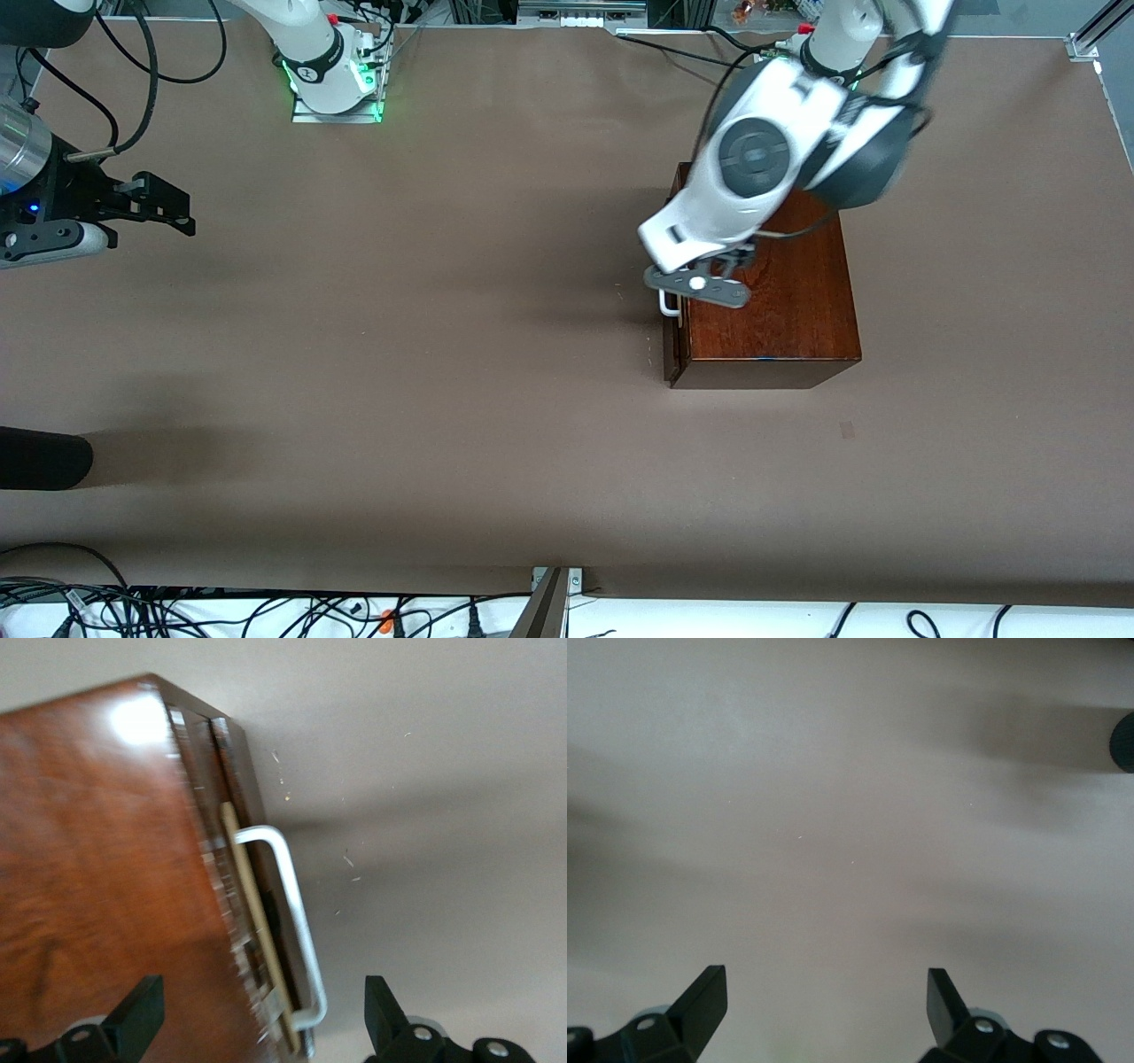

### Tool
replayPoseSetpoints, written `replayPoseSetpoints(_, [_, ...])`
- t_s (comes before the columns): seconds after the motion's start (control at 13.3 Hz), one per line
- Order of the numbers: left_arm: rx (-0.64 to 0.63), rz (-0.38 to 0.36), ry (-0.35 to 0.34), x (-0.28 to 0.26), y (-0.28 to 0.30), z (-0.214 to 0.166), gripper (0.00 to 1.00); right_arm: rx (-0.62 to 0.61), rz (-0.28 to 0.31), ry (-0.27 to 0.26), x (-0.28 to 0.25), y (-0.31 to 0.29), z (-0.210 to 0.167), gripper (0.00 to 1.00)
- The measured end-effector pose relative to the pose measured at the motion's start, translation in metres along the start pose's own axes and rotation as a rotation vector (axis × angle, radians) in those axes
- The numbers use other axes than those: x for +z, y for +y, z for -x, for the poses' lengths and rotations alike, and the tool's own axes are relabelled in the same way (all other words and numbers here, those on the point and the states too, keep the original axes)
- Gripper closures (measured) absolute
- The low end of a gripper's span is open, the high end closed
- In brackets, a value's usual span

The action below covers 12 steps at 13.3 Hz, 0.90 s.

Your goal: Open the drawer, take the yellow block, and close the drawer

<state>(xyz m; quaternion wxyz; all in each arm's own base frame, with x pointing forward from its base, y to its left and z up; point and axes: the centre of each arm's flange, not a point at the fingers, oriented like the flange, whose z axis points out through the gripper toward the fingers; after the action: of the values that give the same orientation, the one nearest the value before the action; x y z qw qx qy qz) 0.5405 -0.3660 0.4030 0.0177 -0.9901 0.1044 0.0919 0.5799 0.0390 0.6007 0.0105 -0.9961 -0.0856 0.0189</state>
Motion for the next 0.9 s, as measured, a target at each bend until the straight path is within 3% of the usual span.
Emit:
replayPoseSetpoints(0.53, [-0.072,-0.22,0.034,0.081,0.078,0.01,0.0,0.0,0.0,0.0,0.0,0.0,0.0,0.0])
replayPoseSetpoints(0.9, [-0.082,-0.307,0.051,0.11,0.086,0.01,0.0,0.0,0.0,0.0,0.0,0.0,0.0,0.0])
